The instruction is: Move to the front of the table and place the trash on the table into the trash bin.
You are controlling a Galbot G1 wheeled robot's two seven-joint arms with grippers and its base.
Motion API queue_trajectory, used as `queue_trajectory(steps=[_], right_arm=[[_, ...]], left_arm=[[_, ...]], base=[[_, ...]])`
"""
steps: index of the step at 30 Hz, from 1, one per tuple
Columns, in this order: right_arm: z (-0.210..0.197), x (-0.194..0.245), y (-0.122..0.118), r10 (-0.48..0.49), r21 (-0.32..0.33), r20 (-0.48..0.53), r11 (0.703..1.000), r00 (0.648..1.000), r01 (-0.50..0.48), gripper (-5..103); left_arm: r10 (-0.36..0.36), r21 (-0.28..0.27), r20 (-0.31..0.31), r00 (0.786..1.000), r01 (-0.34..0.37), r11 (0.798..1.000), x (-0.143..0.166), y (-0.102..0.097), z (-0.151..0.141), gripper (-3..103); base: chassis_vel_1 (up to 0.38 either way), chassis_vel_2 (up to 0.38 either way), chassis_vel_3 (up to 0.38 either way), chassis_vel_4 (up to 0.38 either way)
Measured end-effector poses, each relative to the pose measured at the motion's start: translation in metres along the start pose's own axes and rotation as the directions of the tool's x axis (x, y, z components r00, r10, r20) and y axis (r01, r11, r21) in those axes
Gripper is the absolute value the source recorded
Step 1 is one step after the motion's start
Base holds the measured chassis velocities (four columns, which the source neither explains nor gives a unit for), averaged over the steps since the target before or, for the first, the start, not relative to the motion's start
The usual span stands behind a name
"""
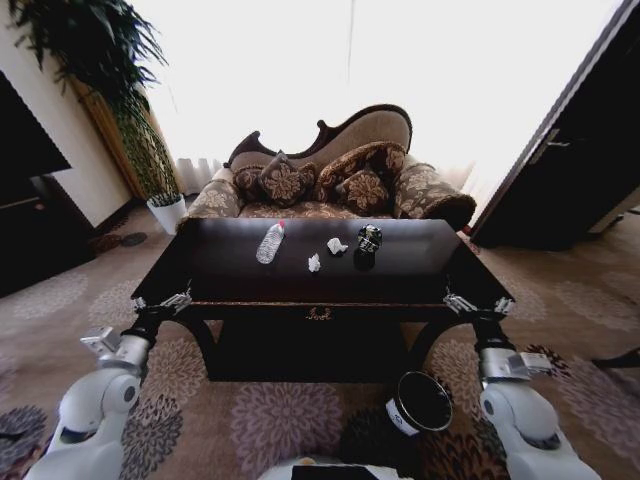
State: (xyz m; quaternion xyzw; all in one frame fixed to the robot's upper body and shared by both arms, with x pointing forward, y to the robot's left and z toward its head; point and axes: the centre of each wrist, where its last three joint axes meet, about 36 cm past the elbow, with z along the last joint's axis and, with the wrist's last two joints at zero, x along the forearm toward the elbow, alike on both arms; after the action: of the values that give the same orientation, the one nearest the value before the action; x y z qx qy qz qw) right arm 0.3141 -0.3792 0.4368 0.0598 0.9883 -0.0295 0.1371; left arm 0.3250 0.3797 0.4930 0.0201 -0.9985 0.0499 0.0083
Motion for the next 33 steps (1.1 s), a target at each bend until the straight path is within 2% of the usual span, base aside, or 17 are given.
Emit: queue_trajectory(steps=[3, 4, 6, 13, 16, 17, 21, 22, 27, 29, 30, 33], right_arm=[[0.002, 0.0, -0.001, 0.001, 0.005, -0.002, 1.0, 1.0, -0.001, 100], [0.002, 0.0, -0.001, 0.001, 0.005, -0.002, 1.0, 1.0, -0.001, 100], [0.003, -0.001, -0.002, 0.004, 0.01, -0.004, 1.0, 1.0, -0.004, 100], [0.005, -0.003, -0.001, 0.001, 0.008, -0.003, 1.0, 1.0, -0.001, 100], [0.006, -0.002, -0.001, 0.003, 0.01, -0.008, 1.0, 1.0, -0.003, 100], [0.006, -0.002, -0.001, 0.003, 0.01, -0.008, 1.0, 1.0, -0.003, 100], [0.008, 0.002, 0.0, -0.005, 0.008, -0.007, 1.0, 1.0, 0.005, 100], [0.008, 0.002, 0.0, -0.005, 0.008, -0.007, 1.0, 1.0, 0.005, 100], [0.011, 0.009, 0.006, 0.002, -0.002, -0.013, 1.0, 1.0, -0.002, 100], [0.011, 0.01, 0.006, 0.004, -0.001, -0.013, 1.0, 1.0, -0.004, 100], [0.011, 0.012, 0.005, 0.008, 0.0, -0.014, 1.0, 1.0, -0.008, 100], [0.012, 0.014, 0.005, 0.013, 0.003, -0.017, 1.0, 1.0, -0.013, 100]], left_arm=[[-0.041, 0.059, -0.002, 0.999, 0.041, 0.997, 0.009, -0.008, -0.012, 100], [-0.041, 0.059, -0.002, 0.999, 0.041, 0.997, 0.009, -0.008, -0.012, 100], [-0.074, 0.097, -0.027, 0.997, 0.077, 0.992, 0.021, -0.019, -0.024, 100], [-0.052, 0.099, -0.016, 0.998, 0.054, 0.994, 0.028, -0.026, -0.035, 100], [-0.05, 0.096, -0.019, 0.999, 0.051, 0.994, 0.013, -0.007, -0.034, 100], [-0.05, 0.096, -0.019, 0.999, 0.051, 0.994, 0.013, -0.007, -0.034, 100], [-0.026, 0.138, -0.012, 1.0, 0.027, 0.99, -0.018, 0.018, -0.032, 100], [-0.026, 0.138, -0.012, 1.0, 0.027, 0.99, -0.018, 0.018, -0.032, 100], [0.034, 0.146, 0.004, 0.999, -0.034, 0.989, -0.065, 0.024, -0.041, 100], [0.043, 0.151, 0.007, 0.999, -0.043, 0.988, -0.076, 0.025, -0.044, 100], [0.05, 0.166, 0.008, 0.999, -0.051, 0.985, -0.091, 0.027, -0.048, 100], [0.067, 0.194, 0.001, 0.998, -0.066, 0.979, -0.108, 0.028, -0.053, 100]], base=[[0.0, 0.0, 0.0, 0.0], [0.0, 0.0, 0.0, 0.0], [0.0, 0.0, 0.0, 0.0], [0.0, 0.0, 0.0, 0.0], [0.0, 0.0, 0.0, 0.0], [0.0, 0.0, 0.0, 0.0], [0.0, 0.0, 0.0, 0.0], [0.0, 0.0, 0.0, 0.0], [0.0, 0.0, 0.0, 0.0], [0.0, 0.0, 0.0, 0.0], [0.0, 0.0, 0.0, 0.0], [0.0, 0.0, 0.0, 0.0]])
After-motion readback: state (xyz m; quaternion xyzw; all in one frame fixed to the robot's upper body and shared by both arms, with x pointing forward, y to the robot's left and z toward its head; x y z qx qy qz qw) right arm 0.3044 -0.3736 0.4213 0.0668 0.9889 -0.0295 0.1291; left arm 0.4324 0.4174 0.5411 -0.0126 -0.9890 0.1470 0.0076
